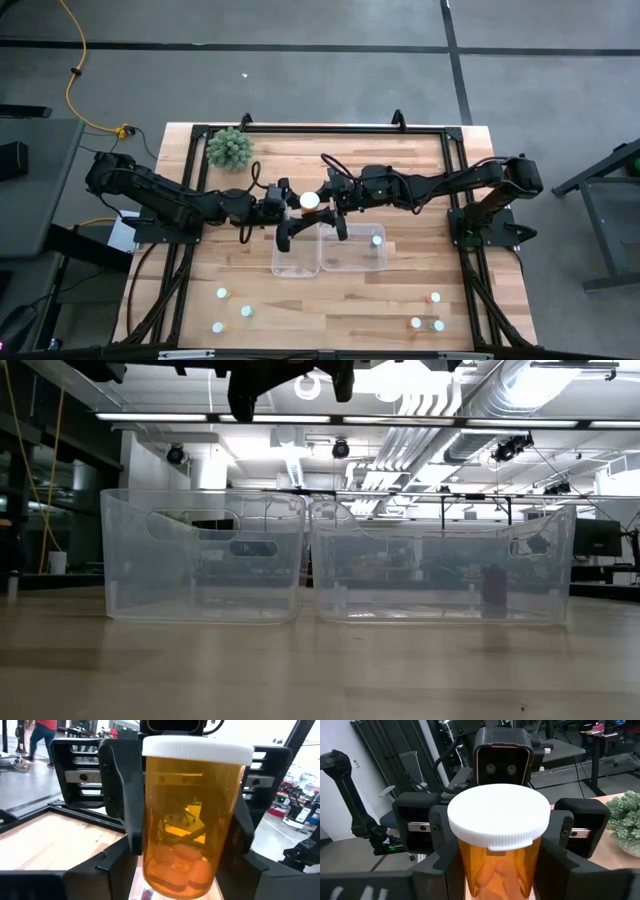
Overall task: Pick and place medicine bottles into bin by pill shape (circle, oval)
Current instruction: Put the large orange pill bottle into the right transparent bin
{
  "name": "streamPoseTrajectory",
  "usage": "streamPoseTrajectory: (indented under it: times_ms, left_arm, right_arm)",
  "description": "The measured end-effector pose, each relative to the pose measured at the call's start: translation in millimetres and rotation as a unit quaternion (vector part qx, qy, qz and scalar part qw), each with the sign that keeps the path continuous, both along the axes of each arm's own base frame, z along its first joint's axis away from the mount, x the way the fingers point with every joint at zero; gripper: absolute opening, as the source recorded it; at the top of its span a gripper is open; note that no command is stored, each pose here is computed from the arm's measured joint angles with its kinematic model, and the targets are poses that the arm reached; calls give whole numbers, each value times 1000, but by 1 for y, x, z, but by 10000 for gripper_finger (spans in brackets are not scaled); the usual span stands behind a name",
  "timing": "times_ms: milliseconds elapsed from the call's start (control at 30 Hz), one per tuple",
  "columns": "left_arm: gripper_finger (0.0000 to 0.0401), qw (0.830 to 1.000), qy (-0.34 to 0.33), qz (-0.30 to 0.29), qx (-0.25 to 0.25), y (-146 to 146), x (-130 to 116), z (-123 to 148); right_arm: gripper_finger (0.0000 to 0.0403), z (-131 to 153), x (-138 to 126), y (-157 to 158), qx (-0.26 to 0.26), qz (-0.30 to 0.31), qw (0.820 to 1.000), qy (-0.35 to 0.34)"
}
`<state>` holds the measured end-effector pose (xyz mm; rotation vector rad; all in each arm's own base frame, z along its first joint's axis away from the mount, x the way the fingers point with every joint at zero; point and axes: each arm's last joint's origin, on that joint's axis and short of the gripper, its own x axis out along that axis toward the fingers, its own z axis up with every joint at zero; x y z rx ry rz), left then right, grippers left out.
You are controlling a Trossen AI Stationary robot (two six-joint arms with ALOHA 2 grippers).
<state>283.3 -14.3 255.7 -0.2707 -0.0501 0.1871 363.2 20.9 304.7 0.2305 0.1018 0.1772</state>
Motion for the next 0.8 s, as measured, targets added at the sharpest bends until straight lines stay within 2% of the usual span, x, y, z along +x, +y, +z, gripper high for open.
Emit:
streamPoseTrajectory:
  times_ms: [367,800]
  left_arm:
    - [169,1000,0,0,1,0,0,0]
    - [163,1000,0,0,0,0,0,0]
  right_arm:
    - [169,0,0,0,0,1,1000,1]
    - [169,0,0,0,0,1,1000,1]
